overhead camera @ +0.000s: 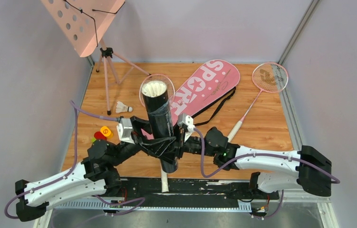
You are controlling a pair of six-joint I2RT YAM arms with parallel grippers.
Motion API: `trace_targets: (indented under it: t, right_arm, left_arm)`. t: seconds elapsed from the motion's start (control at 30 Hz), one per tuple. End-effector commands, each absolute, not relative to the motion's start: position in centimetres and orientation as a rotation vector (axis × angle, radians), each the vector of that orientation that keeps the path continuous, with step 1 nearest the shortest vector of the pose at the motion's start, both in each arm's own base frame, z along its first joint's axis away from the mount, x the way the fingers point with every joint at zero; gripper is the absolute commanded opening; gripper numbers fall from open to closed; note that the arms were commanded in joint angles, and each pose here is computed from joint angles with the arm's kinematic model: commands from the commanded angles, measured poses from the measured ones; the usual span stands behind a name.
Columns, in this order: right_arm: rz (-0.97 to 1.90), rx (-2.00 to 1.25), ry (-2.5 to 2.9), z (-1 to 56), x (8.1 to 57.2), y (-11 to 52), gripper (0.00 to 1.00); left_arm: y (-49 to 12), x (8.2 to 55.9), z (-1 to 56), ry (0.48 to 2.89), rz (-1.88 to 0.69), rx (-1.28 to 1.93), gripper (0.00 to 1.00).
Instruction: Pack up the badminton gear
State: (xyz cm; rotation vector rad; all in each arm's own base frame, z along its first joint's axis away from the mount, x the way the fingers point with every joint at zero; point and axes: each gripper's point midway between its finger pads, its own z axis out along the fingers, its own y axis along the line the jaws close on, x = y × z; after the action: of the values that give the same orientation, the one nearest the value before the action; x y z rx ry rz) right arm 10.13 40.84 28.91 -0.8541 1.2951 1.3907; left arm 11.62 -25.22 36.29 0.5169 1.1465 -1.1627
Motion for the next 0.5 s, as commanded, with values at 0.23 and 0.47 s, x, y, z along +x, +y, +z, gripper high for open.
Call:
trace_targets:
  t: [0.23,0.47]
  right_arm:
    - [1.314,-0.648,1.391,32.9,12.9,38.2,0.24]
    - [1.246,-0.548,1.443,33.7,14.2,36.4,0.23]
  left_arm:
    - [-20.6,10.6,40.3,1.096,-1.150,0.432,1.00]
    - [-16.0,10.6,40.3,1.165,-1.095,0.328,1.00]
